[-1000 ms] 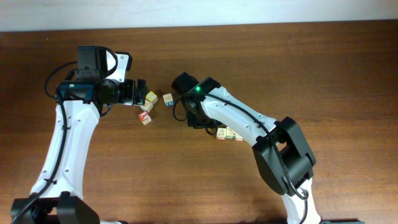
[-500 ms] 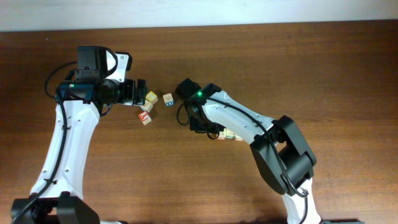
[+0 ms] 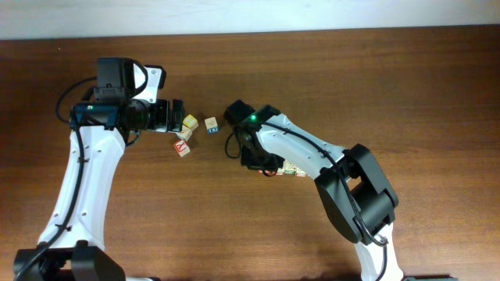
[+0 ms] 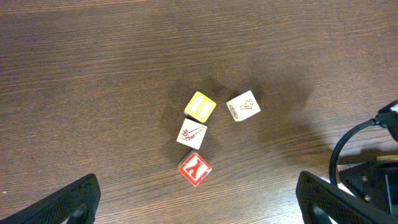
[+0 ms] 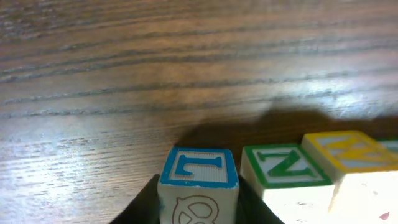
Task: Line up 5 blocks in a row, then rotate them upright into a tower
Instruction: 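Set the L block beside the N block and open the right gripper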
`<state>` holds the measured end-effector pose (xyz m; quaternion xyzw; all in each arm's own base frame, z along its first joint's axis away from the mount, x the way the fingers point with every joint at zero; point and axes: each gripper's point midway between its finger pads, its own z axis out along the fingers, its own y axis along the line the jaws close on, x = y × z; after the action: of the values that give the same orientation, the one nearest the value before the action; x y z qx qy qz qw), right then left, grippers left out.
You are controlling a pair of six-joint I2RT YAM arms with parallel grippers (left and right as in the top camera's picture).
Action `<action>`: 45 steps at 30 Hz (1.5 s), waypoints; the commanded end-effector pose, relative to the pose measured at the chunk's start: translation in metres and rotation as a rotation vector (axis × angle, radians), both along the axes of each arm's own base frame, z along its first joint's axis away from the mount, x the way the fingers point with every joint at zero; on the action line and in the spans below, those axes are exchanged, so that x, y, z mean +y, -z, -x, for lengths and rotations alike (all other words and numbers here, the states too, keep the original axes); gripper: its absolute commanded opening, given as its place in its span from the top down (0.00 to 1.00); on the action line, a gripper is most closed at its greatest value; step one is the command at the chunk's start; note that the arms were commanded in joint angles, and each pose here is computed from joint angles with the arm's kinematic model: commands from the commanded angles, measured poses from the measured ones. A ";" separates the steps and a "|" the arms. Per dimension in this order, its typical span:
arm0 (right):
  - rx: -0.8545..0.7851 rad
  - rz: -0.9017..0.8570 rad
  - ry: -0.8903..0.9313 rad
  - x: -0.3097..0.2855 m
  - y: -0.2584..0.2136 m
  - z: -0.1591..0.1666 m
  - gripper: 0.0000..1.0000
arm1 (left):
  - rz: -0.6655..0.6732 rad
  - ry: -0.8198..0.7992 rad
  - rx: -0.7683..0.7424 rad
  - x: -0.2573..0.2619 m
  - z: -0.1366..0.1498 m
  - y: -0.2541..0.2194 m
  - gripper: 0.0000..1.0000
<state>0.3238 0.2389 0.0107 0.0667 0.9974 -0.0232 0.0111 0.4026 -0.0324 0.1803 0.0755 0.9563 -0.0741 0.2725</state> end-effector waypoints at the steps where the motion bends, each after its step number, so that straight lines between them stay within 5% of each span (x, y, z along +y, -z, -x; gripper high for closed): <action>1: 0.013 -0.008 0.015 -0.001 0.000 0.003 0.54 | 0.003 -0.017 -0.016 0.003 -0.005 -0.006 0.01; 16: -0.062 -0.061 -0.166 0.020 -0.042 -0.023 0.59 | 0.003 -0.017 -0.016 0.003 -0.005 -0.006 0.01; 26: -0.093 -0.113 -0.189 0.042 -0.020 -0.020 0.67 | 0.003 -0.017 -0.016 0.003 -0.005 -0.006 0.01; 37: -0.065 -0.035 0.030 0.005 -0.002 -0.022 0.68 | 0.003 -0.017 -0.016 0.003 -0.005 -0.006 0.01; 45: -0.021 -0.060 -0.030 0.008 -0.008 -0.014 0.69 | 0.003 -0.017 -0.016 0.003 -0.005 -0.006 0.01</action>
<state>0.3397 0.2436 0.0174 0.0729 0.9970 0.0013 0.0263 0.4027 -0.0324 0.1803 0.0755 0.9563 -0.0740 0.2727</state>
